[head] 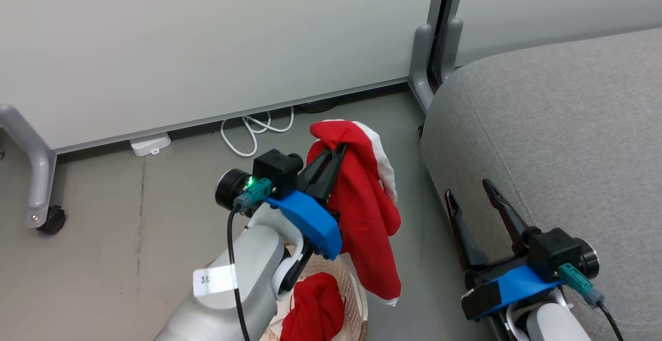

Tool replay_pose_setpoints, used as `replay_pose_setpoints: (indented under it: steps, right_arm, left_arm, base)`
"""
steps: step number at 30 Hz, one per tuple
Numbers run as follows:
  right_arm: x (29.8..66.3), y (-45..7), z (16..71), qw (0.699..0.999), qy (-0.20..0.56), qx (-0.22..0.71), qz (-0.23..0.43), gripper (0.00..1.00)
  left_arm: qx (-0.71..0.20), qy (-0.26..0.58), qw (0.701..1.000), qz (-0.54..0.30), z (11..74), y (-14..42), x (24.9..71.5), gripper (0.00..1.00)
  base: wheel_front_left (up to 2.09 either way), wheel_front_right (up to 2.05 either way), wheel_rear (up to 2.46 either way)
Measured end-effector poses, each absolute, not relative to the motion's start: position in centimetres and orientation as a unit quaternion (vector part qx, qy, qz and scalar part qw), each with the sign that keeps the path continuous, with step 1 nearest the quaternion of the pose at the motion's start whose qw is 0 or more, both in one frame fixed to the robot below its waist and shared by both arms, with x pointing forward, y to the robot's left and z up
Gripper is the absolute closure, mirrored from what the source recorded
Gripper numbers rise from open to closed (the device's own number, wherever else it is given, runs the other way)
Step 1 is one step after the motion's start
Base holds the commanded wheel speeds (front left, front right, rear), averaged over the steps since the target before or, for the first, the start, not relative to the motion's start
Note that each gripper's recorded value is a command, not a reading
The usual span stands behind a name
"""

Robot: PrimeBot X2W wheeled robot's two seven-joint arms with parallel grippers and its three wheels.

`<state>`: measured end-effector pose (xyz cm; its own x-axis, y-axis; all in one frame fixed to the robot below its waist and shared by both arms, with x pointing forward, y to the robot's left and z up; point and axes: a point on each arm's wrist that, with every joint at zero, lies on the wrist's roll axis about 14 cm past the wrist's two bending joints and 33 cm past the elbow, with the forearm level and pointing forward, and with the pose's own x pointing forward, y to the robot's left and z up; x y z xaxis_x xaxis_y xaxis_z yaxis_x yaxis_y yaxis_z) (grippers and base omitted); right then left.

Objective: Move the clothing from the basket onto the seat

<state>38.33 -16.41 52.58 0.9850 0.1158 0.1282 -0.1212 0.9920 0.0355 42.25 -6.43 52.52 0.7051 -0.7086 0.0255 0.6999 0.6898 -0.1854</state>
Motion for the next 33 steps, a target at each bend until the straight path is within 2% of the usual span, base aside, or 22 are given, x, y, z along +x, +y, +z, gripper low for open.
replay_pose_setpoints:
  steps: [15, 26, 33]
  right_arm:
    - [36.7, -15.9, 52.2, 0.996, -0.058, 0.022, 0.066, 0.0]
    - [36.4, -14.6, 52.4, 0.994, -0.061, 0.027, 0.085, 0.0]
    - [36.5, -11.8, 51.3, 0.99, -0.036, 0.051, 0.125, 0.0]
  left_arm:
    - [-0.085, -0.019, 0.902, -0.424, 58.4, -9.7, 42.0, 1.0]
    - [-0.081, -0.005, 0.903, -0.421, 57.9, -9.7, 41.7, 1.0]
    - [-0.077, 0.002, 0.903, -0.422, 57.4, -9.7, 41.3, 1.0]
  base:
    - [0.0, 0.0, 0.0]
    - [0.0, 0.0, 0.0]
    - [0.0, 0.0, 0.0]
